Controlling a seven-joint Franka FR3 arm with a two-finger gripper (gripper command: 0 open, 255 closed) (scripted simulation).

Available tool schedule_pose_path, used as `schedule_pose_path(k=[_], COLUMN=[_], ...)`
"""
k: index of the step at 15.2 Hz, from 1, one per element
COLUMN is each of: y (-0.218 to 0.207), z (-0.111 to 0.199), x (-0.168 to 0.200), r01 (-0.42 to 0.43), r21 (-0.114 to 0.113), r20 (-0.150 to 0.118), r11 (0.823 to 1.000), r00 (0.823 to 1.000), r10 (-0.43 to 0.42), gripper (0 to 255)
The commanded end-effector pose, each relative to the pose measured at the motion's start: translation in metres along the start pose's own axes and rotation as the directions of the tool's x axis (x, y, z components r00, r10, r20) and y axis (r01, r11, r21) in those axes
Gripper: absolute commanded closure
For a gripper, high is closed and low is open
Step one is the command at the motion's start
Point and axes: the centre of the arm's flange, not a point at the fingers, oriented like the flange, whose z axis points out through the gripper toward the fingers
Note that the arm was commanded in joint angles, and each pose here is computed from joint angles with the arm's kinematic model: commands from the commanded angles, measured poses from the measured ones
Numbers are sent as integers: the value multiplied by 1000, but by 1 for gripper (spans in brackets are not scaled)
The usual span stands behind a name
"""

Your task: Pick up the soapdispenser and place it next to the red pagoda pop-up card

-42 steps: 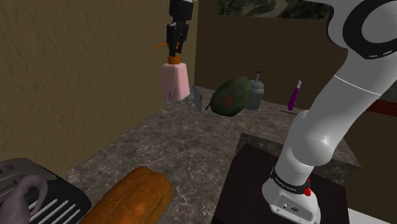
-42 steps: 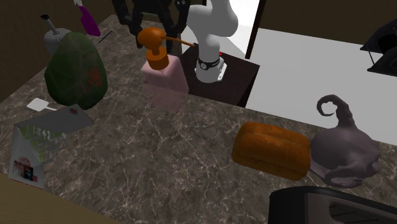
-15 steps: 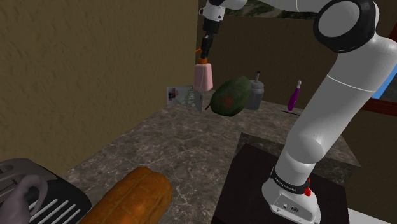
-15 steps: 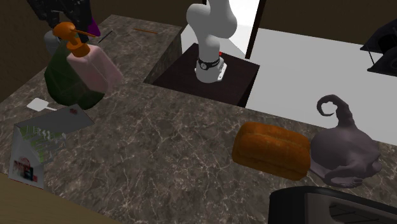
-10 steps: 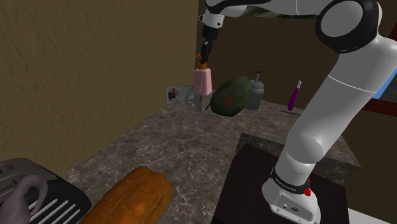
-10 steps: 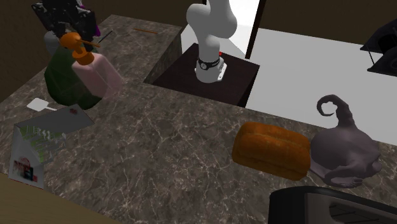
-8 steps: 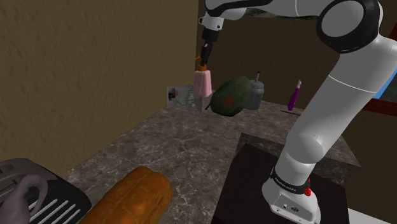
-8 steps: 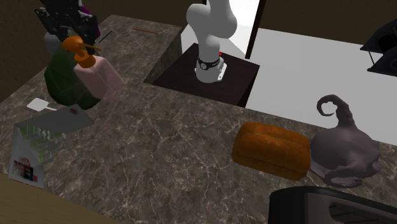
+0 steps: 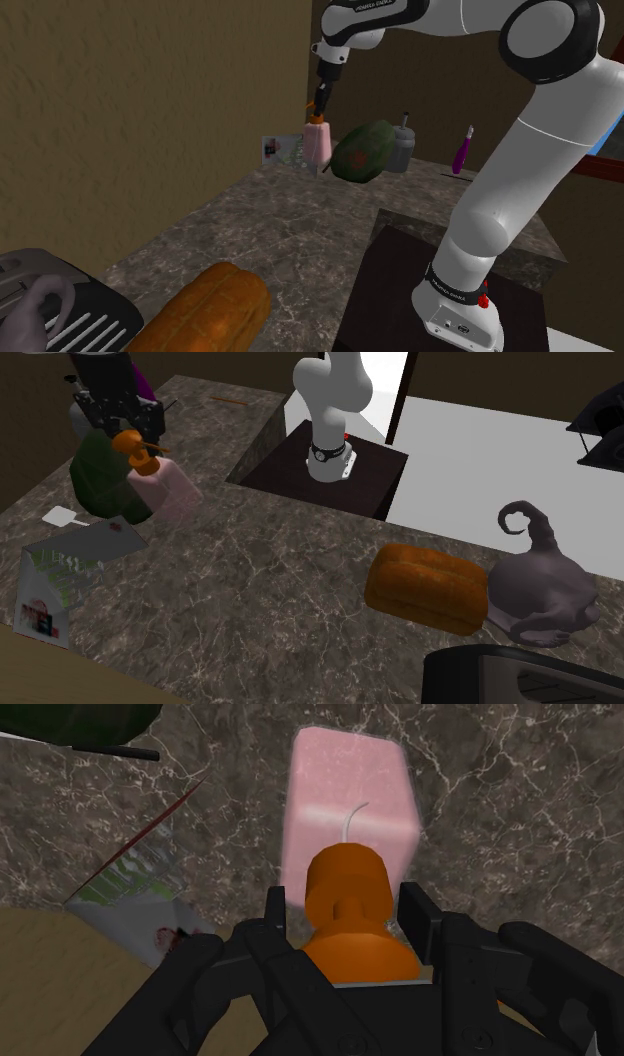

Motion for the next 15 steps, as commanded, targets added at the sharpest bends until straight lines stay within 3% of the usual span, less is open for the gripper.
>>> schedule_pose_path(k=[1,15], y=[-2,-7], z=[11,84], x=[-1,-13], r01=[0,0], r21=[0,0], r20=[0,0], r11=[1000,1000], r00=[1000,1000], r10=[0,0], gripper=[255,255])
